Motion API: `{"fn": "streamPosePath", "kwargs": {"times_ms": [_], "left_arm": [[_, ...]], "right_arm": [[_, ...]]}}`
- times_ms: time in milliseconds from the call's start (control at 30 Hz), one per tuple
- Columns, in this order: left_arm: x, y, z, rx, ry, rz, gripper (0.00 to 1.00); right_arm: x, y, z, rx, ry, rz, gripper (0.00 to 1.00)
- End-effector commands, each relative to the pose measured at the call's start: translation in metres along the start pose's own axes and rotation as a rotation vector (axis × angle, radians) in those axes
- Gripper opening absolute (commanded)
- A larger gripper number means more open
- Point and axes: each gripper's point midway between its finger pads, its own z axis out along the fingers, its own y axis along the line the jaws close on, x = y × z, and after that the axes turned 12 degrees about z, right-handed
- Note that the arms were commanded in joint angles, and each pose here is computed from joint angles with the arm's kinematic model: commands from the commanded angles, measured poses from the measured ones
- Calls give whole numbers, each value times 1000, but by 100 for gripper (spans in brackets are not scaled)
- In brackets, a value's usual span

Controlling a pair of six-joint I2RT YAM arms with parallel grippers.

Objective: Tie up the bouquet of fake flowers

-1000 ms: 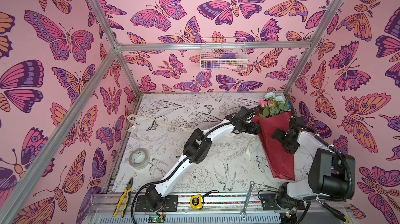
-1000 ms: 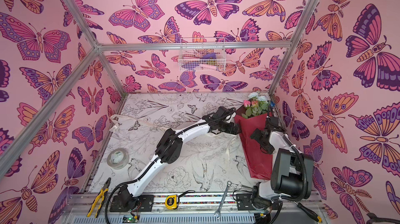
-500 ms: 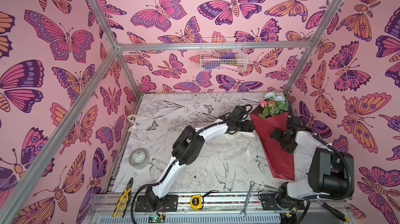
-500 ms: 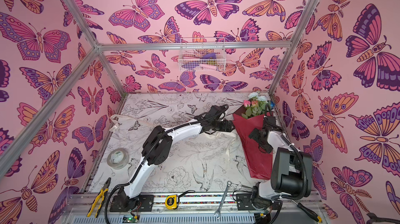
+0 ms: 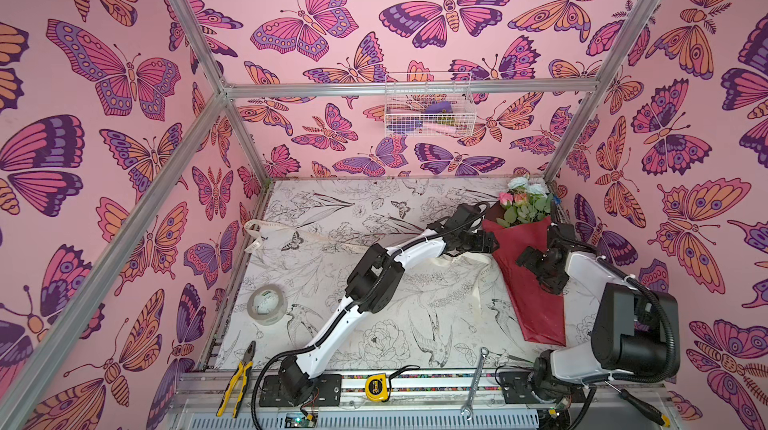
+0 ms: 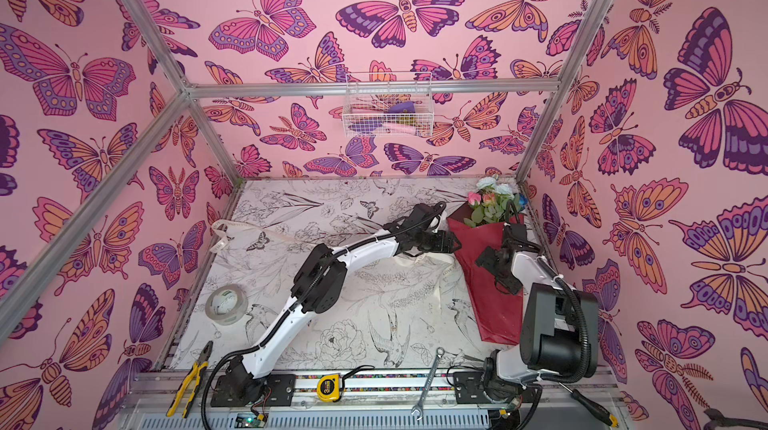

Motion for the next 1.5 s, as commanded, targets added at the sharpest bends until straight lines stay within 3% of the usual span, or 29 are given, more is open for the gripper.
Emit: {"fn": "streamPosePath", "kwargs": {"times_ms": [0, 233, 333, 533, 667, 733, 933, 1067, 1167, 1467], "left_arm": [[10, 5, 9, 10, 39, -17, 77], [9, 2, 20, 36, 37, -2, 58], [12, 8, 25, 18, 45, 1, 44], [22, 20, 34, -6, 67, 2, 41], [23, 24, 35, -18, 67, 8, 34], [23, 24, 36, -17, 66, 7, 33], [27, 25, 40, -18, 71, 1, 18], [32, 20, 43, -10, 82, 8, 11], [35, 21, 45, -15, 88, 0, 1], [34, 19, 45, -16, 84, -6, 0]], "right_arm": [[5, 0, 1, 6, 19, -4, 99], [-2, 5, -16, 7, 26, -48, 99], [-9, 2, -28, -6, 20, -43, 99], [-30, -16, -42, -24, -5, 23, 99], [-36, -27, -32, -51, 49, 70, 99], [-33, -21, -25, -78, 89, 50, 99], [-17, 11, -11, -227, 193, 7, 99], [-5, 21, -8, -191, 205, -73, 99], [9, 20, 5, -110, 230, -131, 99], [33, 17, 26, 79, 254, -262, 99]]}}
